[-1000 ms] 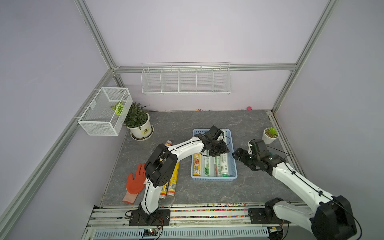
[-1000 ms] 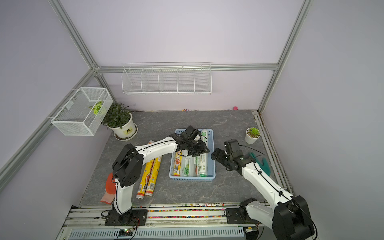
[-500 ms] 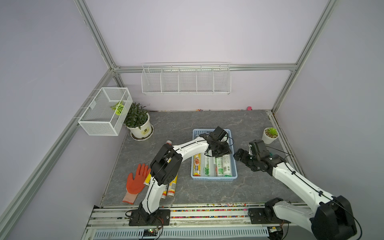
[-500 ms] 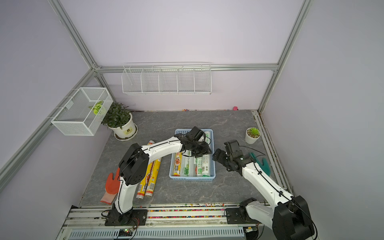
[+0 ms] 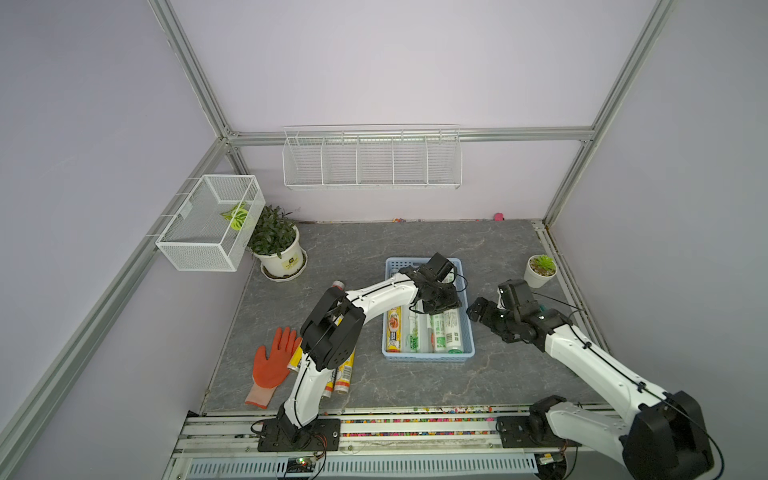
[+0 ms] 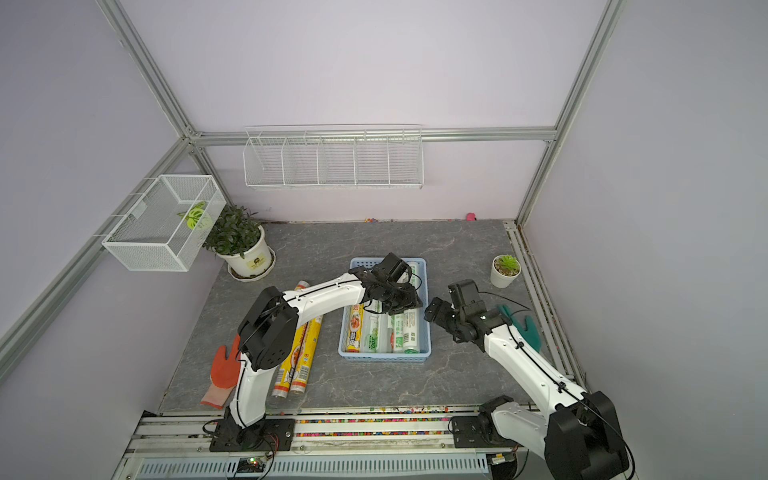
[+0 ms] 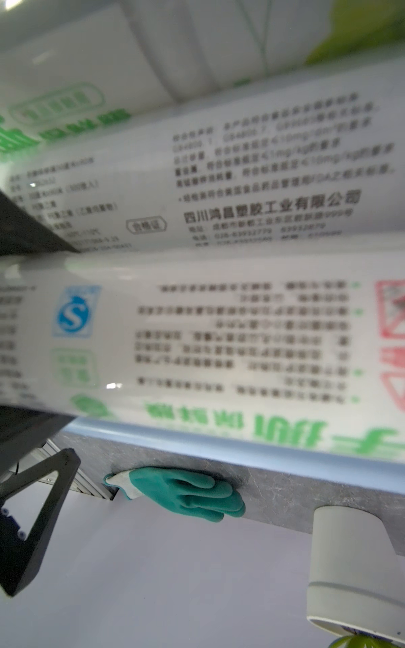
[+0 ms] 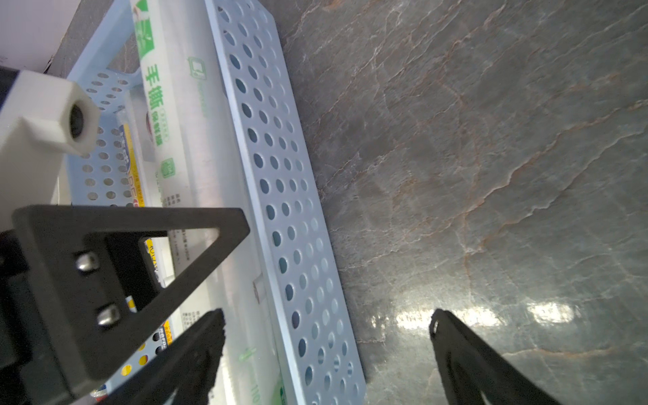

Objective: Put the plastic wrap into the basket
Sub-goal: Place the plastic wrap in the basket.

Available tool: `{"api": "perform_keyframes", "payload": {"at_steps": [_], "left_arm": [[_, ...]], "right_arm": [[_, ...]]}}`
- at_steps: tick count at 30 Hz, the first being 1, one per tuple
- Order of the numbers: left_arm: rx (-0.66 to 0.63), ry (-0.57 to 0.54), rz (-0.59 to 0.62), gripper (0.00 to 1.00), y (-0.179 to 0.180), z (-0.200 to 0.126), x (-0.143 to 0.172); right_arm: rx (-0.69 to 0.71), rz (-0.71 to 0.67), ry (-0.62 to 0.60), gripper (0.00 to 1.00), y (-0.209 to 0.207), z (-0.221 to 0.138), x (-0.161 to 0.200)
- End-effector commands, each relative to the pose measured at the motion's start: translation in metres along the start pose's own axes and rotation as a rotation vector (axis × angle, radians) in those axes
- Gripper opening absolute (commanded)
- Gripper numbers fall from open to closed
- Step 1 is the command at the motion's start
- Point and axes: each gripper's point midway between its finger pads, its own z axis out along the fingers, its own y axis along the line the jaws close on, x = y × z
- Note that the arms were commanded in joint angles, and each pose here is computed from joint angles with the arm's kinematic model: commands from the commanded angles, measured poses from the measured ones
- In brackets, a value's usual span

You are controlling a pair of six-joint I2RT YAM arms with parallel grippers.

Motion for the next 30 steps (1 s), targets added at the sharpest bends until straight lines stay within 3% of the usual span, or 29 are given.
{"api": "perform_keyframes", "payload": {"at_steps": [1, 15, 20, 25, 30], "left_arm": [[0.035, -0.023, 0.021, 0.50, -0.015, -0.002, -0.007], [0.019, -0.006, 0.026, 0.60, -0.011, 0.003, -0.005], [0.015, -0.010, 0.025, 0.56, -0.011, 0.000, -0.006], [0.011, -0.082, 0.093, 0.54, -0.021, -0.029, -0.015], [-0.053, -0.285, 0.186, 0.56, -0.019, -0.092, -0.033]], "right_arm": [[-0.008, 0.007, 0.001, 0.97, -0.001, -0.001, 0.002], [-0.067, 0.004, 0.016, 0.97, 0.007, -0.003, 0.006], [-0.055, 0.003, 0.030, 0.96, 0.006, -0.001, 0.008], [-0.104, -0.022, 0.043, 0.95, 0.017, -0.006, 0.008], [-0.277, -0.102, 0.026, 0.95, 0.056, -0.024, 0.000]]}}
